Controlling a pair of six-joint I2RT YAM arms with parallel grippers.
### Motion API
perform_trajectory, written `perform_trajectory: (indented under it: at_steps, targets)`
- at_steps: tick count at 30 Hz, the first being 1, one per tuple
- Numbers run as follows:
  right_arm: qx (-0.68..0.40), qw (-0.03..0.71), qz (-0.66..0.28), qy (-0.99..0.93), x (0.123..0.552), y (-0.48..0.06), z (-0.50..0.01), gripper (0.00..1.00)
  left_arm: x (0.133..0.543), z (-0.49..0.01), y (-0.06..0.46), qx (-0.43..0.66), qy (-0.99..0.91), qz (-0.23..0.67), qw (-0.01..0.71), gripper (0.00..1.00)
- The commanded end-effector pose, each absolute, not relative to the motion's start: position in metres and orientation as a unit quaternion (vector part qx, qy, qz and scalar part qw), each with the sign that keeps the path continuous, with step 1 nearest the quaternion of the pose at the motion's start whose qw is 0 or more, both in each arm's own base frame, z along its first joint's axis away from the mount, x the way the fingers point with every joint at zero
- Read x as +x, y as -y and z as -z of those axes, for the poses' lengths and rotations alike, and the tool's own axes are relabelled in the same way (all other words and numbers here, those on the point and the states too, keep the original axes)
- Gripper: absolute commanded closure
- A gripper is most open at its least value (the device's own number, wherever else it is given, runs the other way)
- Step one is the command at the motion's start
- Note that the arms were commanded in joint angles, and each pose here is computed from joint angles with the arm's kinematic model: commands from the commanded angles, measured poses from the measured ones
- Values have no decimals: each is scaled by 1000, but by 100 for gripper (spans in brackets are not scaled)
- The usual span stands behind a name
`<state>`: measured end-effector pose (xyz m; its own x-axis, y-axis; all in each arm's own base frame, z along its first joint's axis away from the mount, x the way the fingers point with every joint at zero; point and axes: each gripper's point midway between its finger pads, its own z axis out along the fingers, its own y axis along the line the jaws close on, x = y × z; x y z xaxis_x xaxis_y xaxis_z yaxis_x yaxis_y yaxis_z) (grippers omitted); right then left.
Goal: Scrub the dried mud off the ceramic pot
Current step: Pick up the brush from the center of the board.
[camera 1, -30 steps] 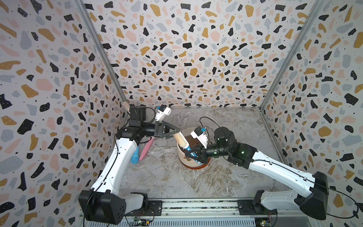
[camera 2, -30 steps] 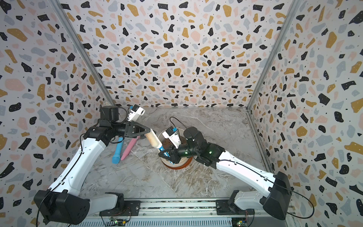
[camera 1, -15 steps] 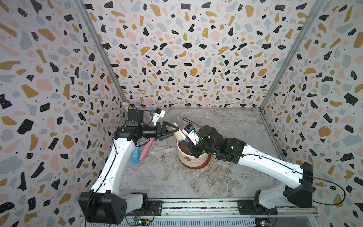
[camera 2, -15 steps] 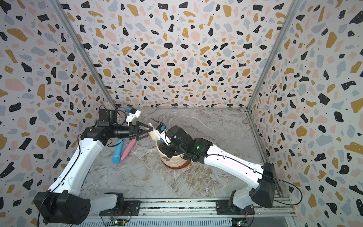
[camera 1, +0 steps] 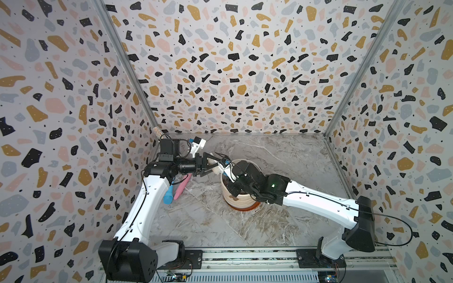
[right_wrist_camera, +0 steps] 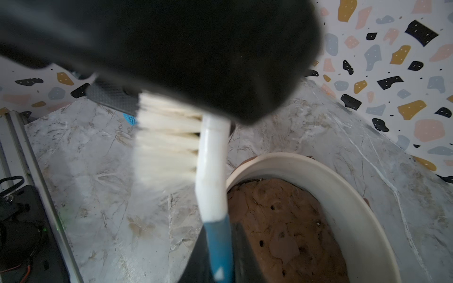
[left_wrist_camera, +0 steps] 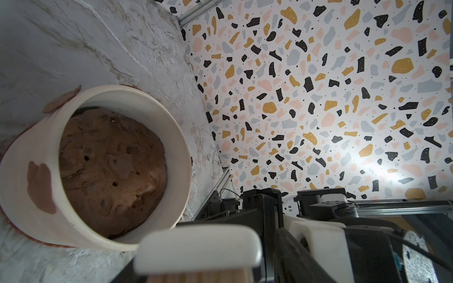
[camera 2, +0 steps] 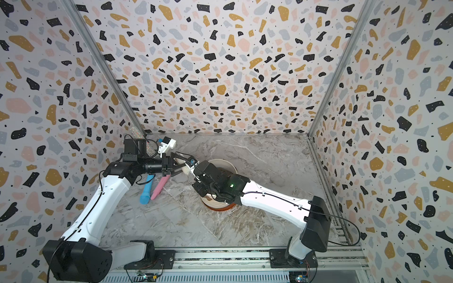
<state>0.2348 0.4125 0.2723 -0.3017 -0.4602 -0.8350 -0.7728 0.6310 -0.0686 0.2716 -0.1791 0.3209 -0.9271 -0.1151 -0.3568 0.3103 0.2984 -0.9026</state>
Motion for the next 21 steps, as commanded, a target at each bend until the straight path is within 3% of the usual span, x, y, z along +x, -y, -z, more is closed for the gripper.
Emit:
perform_trajectory:
  at_steps: [1,6,9,12,14,21]
  targets:
    - [-362,485,-194,-772,239,-418,-311,100,272,-330,180,72,-774,600,191,45]
    - [-371,471,-218,-770,229,-418,-307,98,265,-339,184,106,-750,626,187,66]
    - [-372,454,-256,-768,214,-414,-313,76,259,-346,185,126,-738,634,192,72]
    - [-368,438,-289,-767,200,-402,-323,45,255,-352,185,141,-729,641,193,75]
    - [-369,415,-328,-764,190,-393,-328,32,249,-360,186,161,-719,647,197,77]
    - [-323,232,-574,-716,158,-378,-353,23,211,-388,186,256,-651,687,197,81]
